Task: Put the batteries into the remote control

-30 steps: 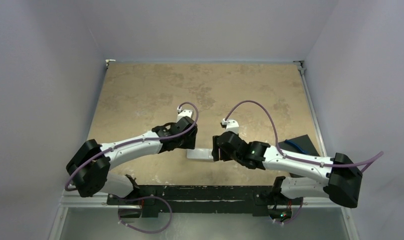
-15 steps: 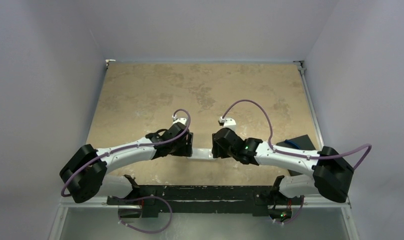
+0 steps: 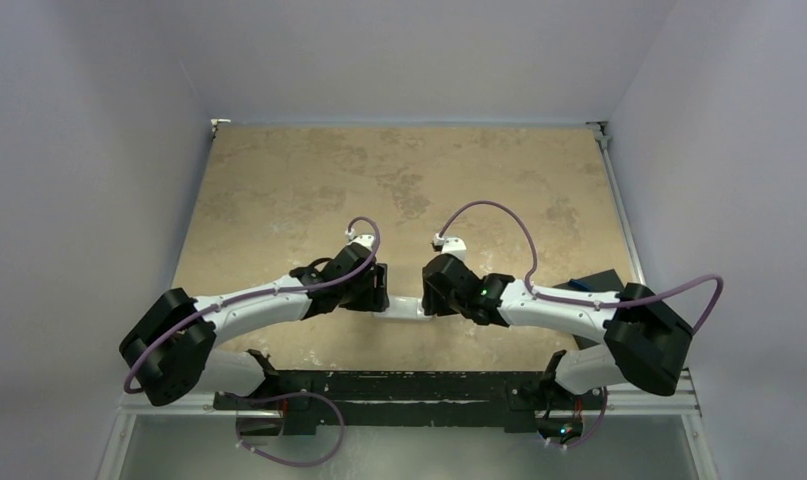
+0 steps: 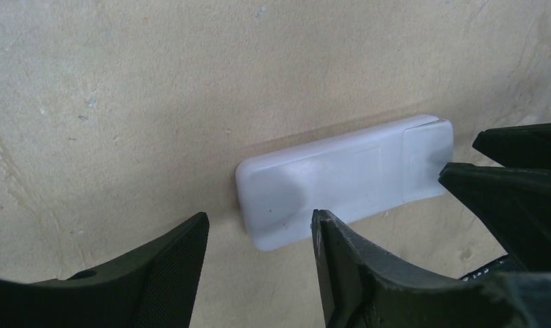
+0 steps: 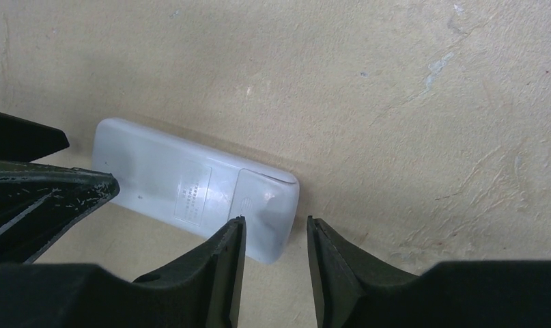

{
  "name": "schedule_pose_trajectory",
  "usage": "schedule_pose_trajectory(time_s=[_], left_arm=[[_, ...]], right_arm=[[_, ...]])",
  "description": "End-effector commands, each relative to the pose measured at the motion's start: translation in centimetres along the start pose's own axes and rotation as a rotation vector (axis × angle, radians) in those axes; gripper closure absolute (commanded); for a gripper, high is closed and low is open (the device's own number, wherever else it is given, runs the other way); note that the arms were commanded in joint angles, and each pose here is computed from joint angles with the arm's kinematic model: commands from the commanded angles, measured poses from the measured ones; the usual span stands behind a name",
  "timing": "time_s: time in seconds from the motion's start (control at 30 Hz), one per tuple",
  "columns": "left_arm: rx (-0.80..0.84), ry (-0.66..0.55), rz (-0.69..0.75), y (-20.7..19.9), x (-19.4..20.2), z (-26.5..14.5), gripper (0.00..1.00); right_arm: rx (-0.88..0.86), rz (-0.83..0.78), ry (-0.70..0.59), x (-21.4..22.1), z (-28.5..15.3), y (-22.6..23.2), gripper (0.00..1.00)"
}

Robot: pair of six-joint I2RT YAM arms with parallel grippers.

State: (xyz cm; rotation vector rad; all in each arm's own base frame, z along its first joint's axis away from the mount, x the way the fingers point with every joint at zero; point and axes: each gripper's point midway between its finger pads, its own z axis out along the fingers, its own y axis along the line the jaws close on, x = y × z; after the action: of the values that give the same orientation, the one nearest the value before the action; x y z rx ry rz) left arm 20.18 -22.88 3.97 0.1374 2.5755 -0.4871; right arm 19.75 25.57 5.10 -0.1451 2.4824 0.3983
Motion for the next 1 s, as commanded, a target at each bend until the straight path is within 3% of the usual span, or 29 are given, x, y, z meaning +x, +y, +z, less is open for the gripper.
schedule_pose_trajectory(time_s=[0.0, 0.97], left_arm=[[0.047, -0.01, -0.013, -0.9, -0.3, 0.4, 0.44], [0.062, 0.021, -0.008, -1.3, 0.1, 1.3, 0.53]], right_arm=[[-0.034, 0.026, -0.036, -1.5, 0.2, 1.3, 0.56], [-0.05, 0.022, 0.019, -0.1, 1.2, 1.5, 0.69]])
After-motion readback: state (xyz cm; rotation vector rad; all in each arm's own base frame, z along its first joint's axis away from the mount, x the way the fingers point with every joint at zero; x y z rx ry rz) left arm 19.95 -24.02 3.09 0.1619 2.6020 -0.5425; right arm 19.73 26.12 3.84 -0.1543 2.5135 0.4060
